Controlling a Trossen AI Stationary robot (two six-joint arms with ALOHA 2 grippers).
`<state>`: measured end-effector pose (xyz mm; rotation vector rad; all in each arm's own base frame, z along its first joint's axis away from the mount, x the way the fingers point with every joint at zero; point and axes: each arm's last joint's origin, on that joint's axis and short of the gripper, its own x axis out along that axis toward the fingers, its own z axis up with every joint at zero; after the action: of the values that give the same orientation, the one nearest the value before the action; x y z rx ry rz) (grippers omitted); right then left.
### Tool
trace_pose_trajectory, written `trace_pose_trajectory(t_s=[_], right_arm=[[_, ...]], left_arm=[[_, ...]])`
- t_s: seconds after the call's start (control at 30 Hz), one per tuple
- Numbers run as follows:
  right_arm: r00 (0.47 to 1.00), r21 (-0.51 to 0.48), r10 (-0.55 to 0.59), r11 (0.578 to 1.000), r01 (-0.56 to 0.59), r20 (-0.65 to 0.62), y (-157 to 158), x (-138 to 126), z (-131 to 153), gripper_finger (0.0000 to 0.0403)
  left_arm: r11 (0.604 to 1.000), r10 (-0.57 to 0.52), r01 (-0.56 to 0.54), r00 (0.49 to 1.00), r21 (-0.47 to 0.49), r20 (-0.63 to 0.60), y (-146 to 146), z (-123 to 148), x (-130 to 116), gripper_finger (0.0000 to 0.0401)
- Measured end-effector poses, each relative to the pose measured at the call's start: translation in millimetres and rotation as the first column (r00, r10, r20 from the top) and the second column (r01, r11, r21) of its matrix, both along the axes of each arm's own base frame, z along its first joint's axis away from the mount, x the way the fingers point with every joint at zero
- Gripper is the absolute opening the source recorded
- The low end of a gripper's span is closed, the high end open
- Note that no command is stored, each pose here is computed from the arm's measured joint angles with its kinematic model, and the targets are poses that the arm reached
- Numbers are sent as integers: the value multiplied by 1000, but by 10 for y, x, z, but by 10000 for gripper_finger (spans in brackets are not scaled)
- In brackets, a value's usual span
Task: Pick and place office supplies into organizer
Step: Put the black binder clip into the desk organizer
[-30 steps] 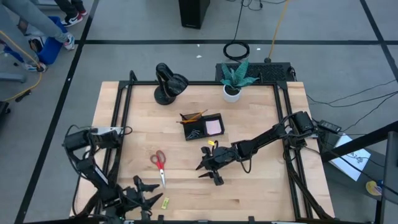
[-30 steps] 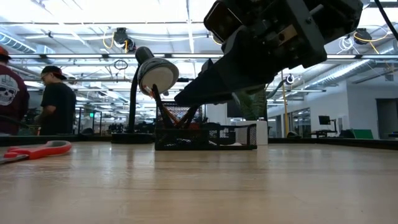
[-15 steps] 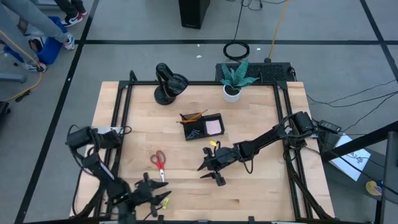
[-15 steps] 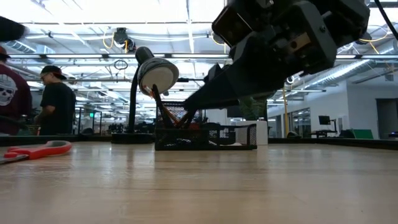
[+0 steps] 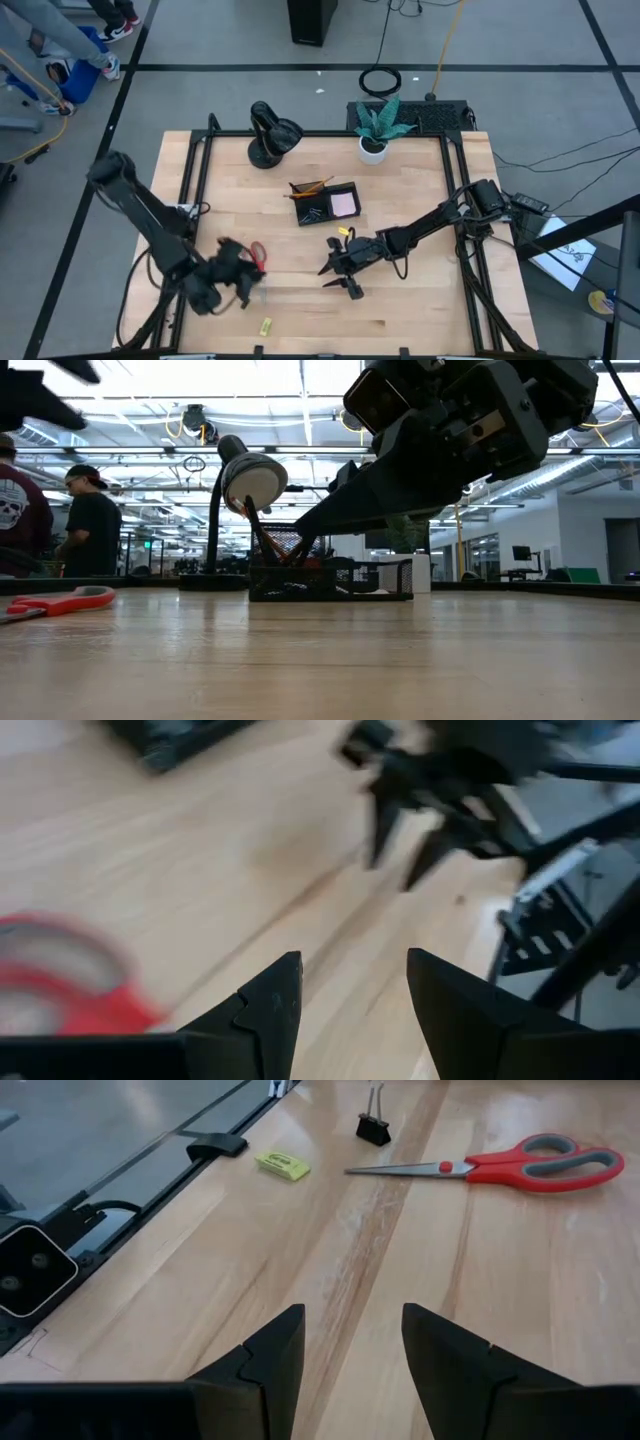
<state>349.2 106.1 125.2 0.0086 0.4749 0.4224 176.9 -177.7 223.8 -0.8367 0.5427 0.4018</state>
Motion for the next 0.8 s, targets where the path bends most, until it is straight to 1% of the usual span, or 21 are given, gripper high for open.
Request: trace_pose_trajectory(t_s=[0.07,0.17,0.23,0.3,0.33,0.4,0.53,0.67,0.8], right_arm=[[1000,-1,1,1000,-1,1,1,0,0,160],[1000,-1,1,1000,-1,0,1,0,0,160],[1000,-3,2,1000,-2,1,1,0,0,160],[1000,-8,4,1000,-4,4,1,0,0,160],[1000,-11,6,1000,-6,5,1,0,0,160],[1000,-16,9,1000,-9,8,1,0,0,160],[1000,-18,9,1000,-8,9,0,0,0,160],[1000,-18,8,1000,-8,9,0,0,0,160],[1000,-18,7,1000,-7,8,0,0,0,160]], left_arm=[[997,17,-22,998,-76,-61,133,96,-95,186],[974,-22,-22,981,-225,-190,241,160,-174,186],[953,-56,-37,953,-301,-297,260,139,-216,186],[922,-94,-71,912,-380,-399,259,116,-251,186],[909,-99,-97,895,-406,-435,259,106,-262,186],[894,-84,-142,879,-426,-470,256,89,-270,186],[893,-78,-154,872,-423,-483,223,46,-242,186],[894,-111,-112,883,-434,-456,135,-16,-157,186],[886,-108,-118,888,-449,-446,63,-80,-89,186]])
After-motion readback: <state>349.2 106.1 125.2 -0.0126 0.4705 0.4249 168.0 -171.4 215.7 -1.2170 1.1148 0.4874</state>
